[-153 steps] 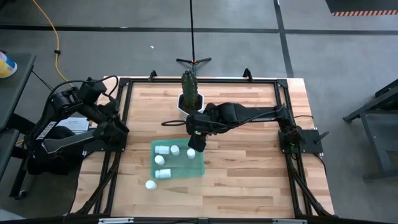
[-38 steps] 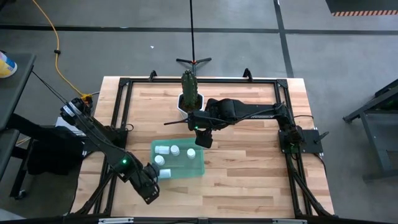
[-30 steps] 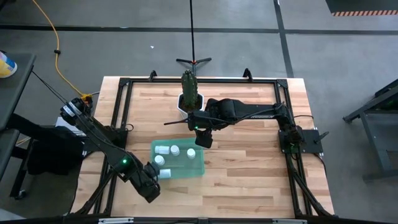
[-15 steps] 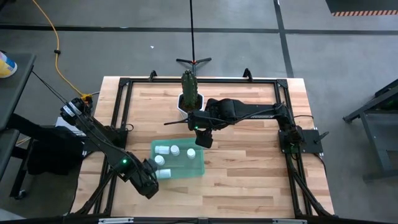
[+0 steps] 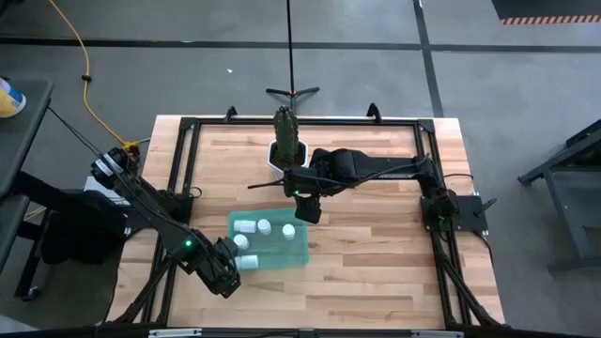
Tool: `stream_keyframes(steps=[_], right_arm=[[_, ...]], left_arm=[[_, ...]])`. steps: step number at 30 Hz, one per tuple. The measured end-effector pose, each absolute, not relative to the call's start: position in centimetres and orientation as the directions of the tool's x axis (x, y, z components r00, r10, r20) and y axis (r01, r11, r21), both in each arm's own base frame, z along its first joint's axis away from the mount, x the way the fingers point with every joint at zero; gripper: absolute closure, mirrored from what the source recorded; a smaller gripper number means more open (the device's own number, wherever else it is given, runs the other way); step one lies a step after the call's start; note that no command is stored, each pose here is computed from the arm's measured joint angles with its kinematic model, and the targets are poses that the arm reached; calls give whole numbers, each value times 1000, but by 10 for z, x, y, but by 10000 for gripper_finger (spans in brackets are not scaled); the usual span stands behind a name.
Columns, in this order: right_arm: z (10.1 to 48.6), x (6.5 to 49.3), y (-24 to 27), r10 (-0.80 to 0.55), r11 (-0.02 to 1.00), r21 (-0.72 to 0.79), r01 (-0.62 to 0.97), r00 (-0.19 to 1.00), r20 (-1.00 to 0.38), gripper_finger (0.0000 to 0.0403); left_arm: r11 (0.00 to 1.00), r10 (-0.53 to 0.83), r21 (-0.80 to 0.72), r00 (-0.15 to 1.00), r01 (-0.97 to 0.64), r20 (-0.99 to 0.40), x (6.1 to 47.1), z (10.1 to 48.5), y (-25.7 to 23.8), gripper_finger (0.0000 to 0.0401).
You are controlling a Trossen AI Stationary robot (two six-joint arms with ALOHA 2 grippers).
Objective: Pick and place pill bottles into a basket
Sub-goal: Put the white pill bottle into the green bin
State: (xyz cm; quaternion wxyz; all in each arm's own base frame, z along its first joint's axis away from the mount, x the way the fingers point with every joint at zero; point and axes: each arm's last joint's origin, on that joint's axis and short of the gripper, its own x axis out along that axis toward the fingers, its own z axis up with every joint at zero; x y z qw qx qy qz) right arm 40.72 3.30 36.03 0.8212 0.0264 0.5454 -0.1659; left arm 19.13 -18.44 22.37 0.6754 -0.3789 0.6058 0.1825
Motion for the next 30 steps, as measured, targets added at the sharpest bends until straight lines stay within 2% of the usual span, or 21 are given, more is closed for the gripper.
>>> stream_keyframes(steps=[11, 14, 19, 30], right_arm=[[360, 407, 33, -242, 944, -138, 299, 343, -908, 110], [360, 406, 33, -242, 944, -141, 298, 337, -910, 110], [360, 405, 33, -243, 944, -144, 297, 328, -913, 110], [359, 405, 33, -243, 944, -145, 296, 325, -914, 110]], left_arm=[[647, -169, -287, 234, -706, -957, 193, 223, -183, 60], [666, -150, -254, 208, -702, -967, 195, 215, -186, 60], [677, -190, -226, 130, -701, -973, 202, 197, -196, 60], [681, -174, -200, 110, -705, -979, 205, 188, -199, 60]])
